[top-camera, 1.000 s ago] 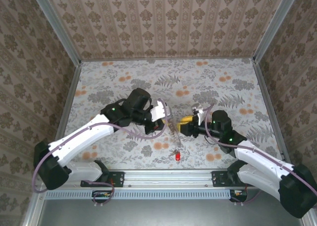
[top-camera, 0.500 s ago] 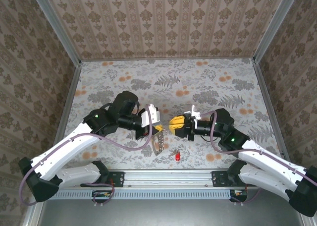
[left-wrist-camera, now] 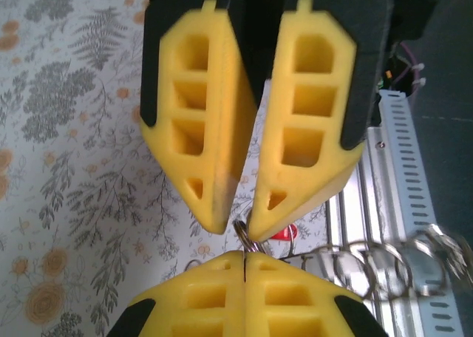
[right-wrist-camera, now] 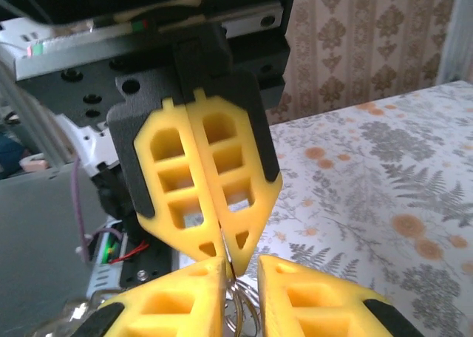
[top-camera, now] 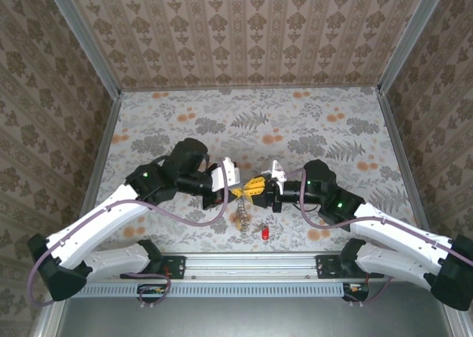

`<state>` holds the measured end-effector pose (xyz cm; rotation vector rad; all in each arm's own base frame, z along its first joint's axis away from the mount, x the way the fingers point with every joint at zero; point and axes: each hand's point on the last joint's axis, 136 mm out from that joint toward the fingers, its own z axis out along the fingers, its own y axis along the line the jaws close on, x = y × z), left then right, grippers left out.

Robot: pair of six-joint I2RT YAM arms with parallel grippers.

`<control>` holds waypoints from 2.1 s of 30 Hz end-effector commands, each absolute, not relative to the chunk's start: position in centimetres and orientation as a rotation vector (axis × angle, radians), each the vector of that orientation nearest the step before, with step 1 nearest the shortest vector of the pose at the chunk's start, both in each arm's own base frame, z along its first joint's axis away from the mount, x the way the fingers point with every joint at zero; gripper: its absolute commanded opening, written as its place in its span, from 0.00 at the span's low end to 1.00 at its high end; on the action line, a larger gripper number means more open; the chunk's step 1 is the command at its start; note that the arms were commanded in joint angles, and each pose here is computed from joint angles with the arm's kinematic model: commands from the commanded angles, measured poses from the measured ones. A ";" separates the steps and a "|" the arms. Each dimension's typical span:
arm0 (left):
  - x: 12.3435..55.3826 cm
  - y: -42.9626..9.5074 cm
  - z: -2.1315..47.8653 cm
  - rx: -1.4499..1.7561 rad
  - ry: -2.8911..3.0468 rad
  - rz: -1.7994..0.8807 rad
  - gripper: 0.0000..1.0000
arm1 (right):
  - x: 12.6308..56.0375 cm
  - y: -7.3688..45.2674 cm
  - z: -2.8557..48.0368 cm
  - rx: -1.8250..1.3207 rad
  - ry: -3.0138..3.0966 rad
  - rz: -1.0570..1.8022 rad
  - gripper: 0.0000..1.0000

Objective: Put the keys on the keyring

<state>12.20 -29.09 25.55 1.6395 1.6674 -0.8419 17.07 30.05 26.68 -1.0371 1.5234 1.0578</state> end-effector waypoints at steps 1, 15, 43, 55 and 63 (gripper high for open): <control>13.9 -29.3 23.7 1.577 1.773 -0.829 0.00 | 18.8 28.7 24.3 -0.937 1.645 0.948 0.22; 19.0 -29.3 17.3 1.392 2.112 -0.730 0.00 | 25.8 20.6 17.3 -0.417 2.028 0.722 0.59; 20.7 -33.7 12.1 1.349 2.210 -0.810 0.00 | 27.4 17.0 16.3 -0.217 2.056 0.663 0.79; 21.4 -36.2 9.3 1.362 2.266 -0.852 0.00 | 26.1 15.7 13.5 -0.111 2.139 0.662 0.79; 21.7 -37.8 6.8 1.361 2.317 -0.885 0.00 | 24.6 14.7 11.7 -0.047 2.180 0.670 0.80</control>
